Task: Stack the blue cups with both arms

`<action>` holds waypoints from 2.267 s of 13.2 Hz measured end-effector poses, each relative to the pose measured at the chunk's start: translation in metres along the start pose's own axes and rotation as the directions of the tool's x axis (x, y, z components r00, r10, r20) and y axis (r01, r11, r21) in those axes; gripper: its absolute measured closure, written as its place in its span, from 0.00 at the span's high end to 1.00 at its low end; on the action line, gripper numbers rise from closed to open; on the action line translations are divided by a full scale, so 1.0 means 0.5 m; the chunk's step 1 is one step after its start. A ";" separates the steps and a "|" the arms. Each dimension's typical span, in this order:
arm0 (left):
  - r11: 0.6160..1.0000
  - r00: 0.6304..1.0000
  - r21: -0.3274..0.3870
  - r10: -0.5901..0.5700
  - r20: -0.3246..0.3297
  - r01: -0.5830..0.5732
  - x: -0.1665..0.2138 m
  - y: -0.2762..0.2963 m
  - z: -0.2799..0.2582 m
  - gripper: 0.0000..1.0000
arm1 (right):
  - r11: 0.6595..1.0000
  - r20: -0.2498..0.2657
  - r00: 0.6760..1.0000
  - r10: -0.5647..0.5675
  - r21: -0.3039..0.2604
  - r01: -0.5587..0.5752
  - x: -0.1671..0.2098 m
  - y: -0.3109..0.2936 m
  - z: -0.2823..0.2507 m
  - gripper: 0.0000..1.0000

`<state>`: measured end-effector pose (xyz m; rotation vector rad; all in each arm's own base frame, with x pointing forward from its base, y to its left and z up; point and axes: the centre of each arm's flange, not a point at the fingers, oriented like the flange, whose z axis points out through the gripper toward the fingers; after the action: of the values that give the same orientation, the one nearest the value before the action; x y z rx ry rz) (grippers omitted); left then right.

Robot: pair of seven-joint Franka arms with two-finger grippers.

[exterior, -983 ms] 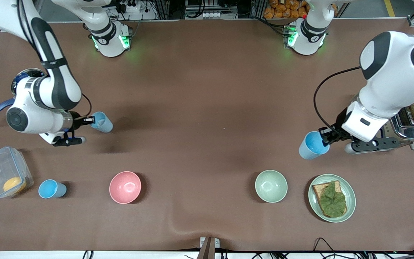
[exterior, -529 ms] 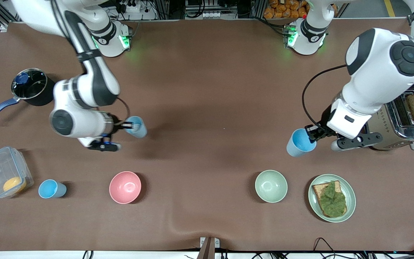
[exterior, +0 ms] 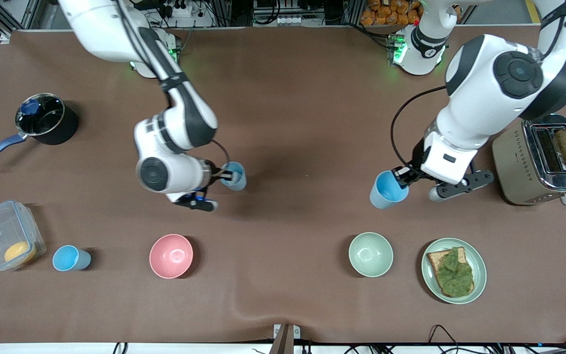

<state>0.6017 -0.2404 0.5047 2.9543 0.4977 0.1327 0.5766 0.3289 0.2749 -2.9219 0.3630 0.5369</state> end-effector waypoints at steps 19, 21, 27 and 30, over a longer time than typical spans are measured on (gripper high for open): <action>0.992 0.987 0.048 -0.124 0.106 0.119 -0.168 0.176 0.141 0.03 | 0.990 -0.085 0.994 0.067 0.131 -0.055 -0.006 -0.088 -0.067 0.87; 0.996 0.988 0.034 -0.088 0.127 0.085 -0.230 0.251 0.169 0.03 | 0.983 -0.092 0.992 0.086 0.167 -0.070 0.011 -0.016 -0.193 1.00; 0.996 0.988 -0.024 -0.078 0.130 0.082 -0.339 0.398 0.320 0.03 | 0.994 -0.179 0.980 0.084 0.085 -0.070 0.042 0.388 -0.466 1.00; 0.999 0.991 0.004 -0.054 0.126 0.054 -0.375 0.412 0.370 0.03 | 0.999 -0.262 0.964 -0.041 -0.043 0.031 0.019 0.496 -0.535 1.00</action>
<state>0.5111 -0.5183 0.3423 2.9233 0.5590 -0.0600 0.6088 0.0388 0.4938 -3.0358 0.3321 0.1511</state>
